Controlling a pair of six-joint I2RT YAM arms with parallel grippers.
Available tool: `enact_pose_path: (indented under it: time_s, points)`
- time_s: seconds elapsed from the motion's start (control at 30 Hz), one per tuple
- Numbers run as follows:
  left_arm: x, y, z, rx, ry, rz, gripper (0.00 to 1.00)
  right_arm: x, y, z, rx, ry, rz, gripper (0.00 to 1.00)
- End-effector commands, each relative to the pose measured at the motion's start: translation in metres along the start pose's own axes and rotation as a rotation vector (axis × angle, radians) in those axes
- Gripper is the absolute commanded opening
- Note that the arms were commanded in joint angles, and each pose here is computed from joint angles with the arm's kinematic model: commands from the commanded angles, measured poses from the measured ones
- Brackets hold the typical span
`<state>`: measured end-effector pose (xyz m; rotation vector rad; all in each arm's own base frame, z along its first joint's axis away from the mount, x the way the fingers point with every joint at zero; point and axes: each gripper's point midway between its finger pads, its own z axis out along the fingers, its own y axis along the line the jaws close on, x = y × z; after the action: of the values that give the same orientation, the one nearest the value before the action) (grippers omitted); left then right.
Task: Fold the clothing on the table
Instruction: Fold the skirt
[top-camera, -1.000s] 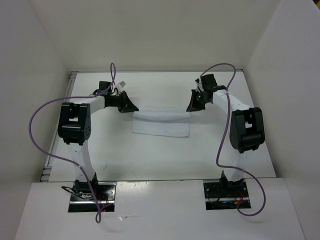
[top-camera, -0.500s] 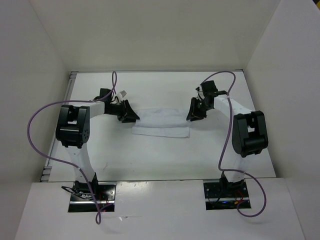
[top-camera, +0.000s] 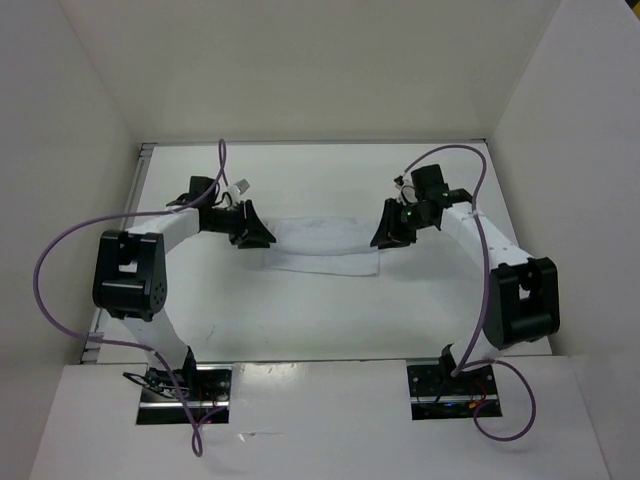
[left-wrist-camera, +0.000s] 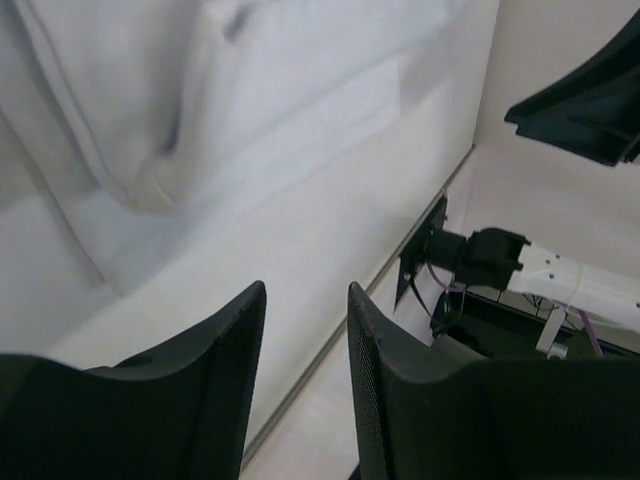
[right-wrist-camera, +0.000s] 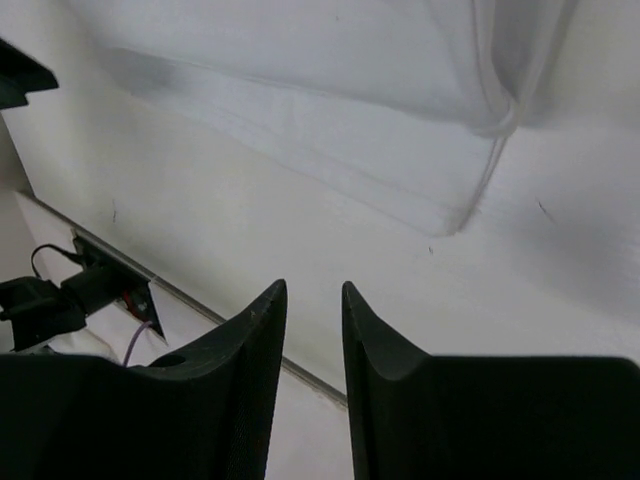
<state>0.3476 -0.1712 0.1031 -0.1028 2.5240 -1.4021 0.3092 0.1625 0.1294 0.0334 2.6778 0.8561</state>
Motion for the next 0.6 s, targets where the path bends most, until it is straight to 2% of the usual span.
enact_pose_path:
  time_s: [0.0, 0.1, 0.13, 0.2, 0.23, 0.3, 0.33, 0.47, 0.57]
  points:
    - [0.036, -0.016, -0.016, 0.033, 0.06, 0.008, 0.46, 0.013, 0.002, -0.02, 0.062, -0.028, 0.032, 0.34]
    - [0.044, -0.014, -0.02, 0.009, 0.069, 0.008, 0.46, -0.014, 0.006, -0.029, 0.094, -0.112, 0.012, 0.34]
    - [0.039, -0.016, -0.02, 0.003, 0.058, 0.021, 0.46, -0.033, 0.012, -0.031, 0.089, -0.16, -0.009, 0.3]
    - [0.016, -0.02, -0.021, -0.031, 0.013, 0.04, 0.44, -0.05, 0.004, -0.01, 0.109, -0.142, 0.003, 0.18]
    - [0.006, -0.02, -0.017, -0.027, 0.004, 0.04, 0.35, -0.069, 0.008, -0.008, 0.108, -0.17, -0.008, 0.06]
    - [-0.019, -0.02, -0.014, -0.049, -0.045, 0.045, 0.11, -0.08, -0.003, 0.018, 0.125, -0.13, 0.012, 0.01]
    - [-0.038, -0.024, -0.012, -0.053, -0.066, 0.057, 0.0, -0.095, -0.001, 0.019, 0.133, -0.154, 0.004, 0.01]
    - [-0.085, -0.028, -0.006, -0.069, -0.15, 0.087, 0.0, -0.12, -0.011, 0.041, 0.167, -0.164, 0.007, 0.0]
    - [-0.106, -0.031, -0.001, -0.04, -0.203, 0.119, 0.0, -0.128, -0.005, 0.056, 0.114, -0.126, -0.001, 0.0]
